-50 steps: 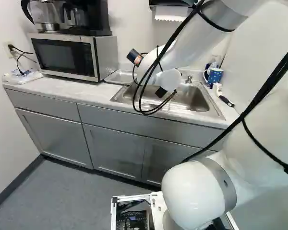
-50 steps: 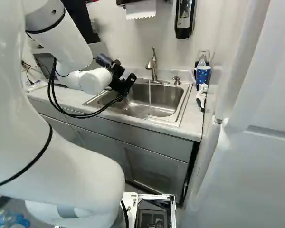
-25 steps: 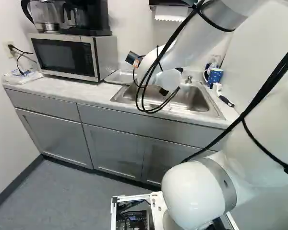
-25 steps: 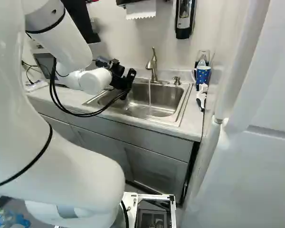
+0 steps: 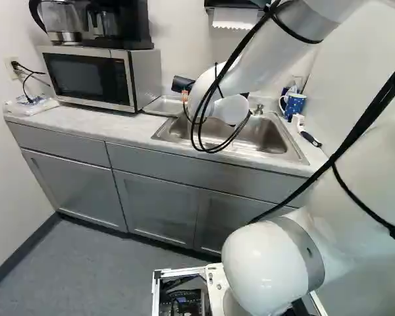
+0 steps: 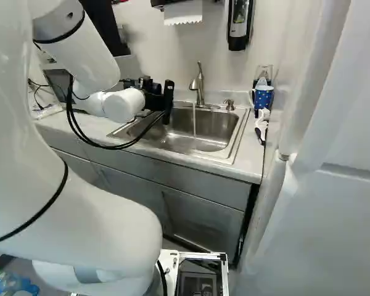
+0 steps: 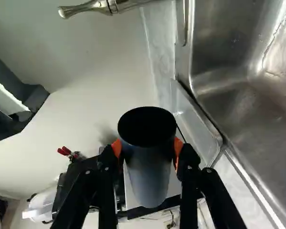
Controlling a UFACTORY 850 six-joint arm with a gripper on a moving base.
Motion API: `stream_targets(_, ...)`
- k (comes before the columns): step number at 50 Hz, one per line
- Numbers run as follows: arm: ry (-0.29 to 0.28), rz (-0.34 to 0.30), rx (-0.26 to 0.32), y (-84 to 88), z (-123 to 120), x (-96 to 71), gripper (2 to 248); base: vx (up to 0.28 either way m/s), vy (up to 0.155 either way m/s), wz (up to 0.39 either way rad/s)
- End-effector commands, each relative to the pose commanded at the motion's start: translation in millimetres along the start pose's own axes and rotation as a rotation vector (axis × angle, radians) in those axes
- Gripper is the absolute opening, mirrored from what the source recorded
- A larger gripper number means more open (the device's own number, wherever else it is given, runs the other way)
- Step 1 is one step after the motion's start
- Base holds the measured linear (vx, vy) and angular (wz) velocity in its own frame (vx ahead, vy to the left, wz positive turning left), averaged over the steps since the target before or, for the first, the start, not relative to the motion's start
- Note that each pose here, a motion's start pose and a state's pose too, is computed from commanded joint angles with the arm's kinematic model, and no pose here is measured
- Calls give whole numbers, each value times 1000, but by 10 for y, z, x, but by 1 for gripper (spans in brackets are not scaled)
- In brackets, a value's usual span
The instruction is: Rinse the cup and place it in the tray
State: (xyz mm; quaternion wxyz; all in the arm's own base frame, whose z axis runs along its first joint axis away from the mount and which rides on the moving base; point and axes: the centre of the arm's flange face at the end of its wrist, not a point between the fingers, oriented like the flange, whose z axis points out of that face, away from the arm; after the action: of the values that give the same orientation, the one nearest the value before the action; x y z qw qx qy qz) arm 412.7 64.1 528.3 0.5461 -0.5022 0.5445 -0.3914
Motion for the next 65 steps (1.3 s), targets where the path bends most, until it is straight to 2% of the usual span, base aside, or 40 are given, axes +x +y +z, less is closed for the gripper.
stream_targets(65, 0, -683, 0, 0, 0, 0, 122, 0, 0, 0)
